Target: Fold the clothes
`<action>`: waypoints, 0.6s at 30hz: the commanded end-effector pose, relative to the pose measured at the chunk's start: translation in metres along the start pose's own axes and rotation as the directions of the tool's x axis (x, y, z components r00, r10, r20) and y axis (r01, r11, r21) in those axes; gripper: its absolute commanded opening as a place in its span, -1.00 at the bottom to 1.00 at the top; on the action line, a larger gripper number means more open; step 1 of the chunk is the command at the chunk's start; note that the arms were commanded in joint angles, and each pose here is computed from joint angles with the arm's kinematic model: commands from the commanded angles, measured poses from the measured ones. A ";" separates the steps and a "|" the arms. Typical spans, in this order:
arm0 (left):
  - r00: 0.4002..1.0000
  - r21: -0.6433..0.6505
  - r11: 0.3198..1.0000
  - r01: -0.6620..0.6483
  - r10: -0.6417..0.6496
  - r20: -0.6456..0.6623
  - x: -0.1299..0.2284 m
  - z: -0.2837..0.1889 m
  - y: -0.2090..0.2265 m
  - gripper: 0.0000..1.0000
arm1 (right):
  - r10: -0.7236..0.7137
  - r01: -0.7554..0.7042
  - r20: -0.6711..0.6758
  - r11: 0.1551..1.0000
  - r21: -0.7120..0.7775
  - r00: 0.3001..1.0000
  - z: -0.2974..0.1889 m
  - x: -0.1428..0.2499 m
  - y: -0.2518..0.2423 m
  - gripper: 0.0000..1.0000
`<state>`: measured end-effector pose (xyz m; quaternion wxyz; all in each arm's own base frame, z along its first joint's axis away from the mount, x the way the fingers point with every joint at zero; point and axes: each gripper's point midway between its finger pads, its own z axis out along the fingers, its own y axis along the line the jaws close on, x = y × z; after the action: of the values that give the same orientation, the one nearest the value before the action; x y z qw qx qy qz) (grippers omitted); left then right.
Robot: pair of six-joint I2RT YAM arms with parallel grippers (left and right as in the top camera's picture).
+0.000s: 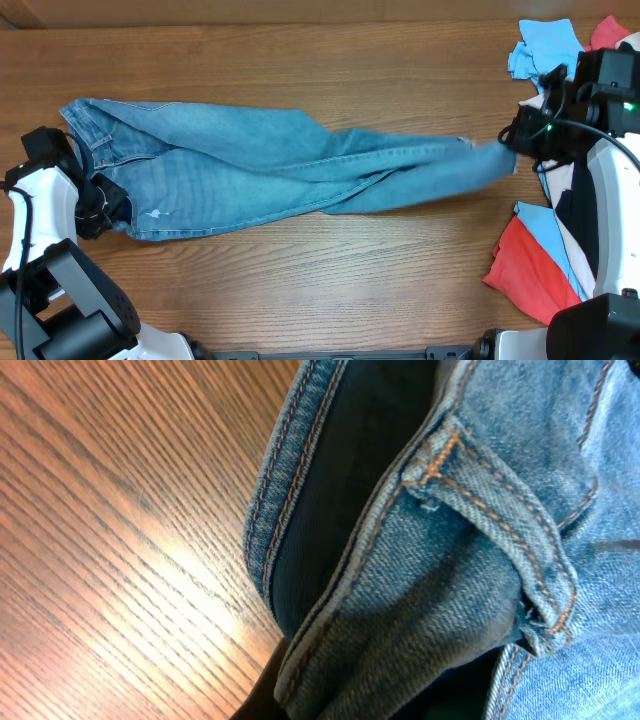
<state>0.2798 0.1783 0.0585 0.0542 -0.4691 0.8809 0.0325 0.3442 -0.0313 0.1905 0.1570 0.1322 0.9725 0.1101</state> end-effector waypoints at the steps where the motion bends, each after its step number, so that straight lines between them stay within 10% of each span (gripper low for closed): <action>1: 1.000 -0.018 1.000 0.002 -0.001 0.007 -0.002 -0.001 0.002 -0.91 | 0.032 -0.027 -0.086 0.998 0.061 0.996 -0.003 0.023 -0.012 -0.67; 7: 1.000 -0.016 1.000 0.002 -0.001 0.008 -0.002 -0.001 0.002 -0.89 | 0.352 -0.327 0.060 0.775 0.541 0.934 -0.033 0.039 -0.101 -0.64; 13: 1.000 -0.016 1.000 0.001 -0.001 0.007 -0.002 -0.001 0.002 -0.86 | 0.348 -0.338 0.058 0.839 0.427 0.936 -0.022 0.027 -0.084 -0.62; 18: 1.000 -0.015 1.000 0.001 -0.001 0.007 -0.002 -0.001 0.002 -0.83 | 0.106 -0.105 -0.040 0.994 0.035 0.994 0.005 0.011 -0.009 -0.54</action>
<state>0.2788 0.1780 0.0584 0.0520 -0.4692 0.8810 0.0330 0.3145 -0.0870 0.1803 0.1136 0.2855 0.9515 -0.0152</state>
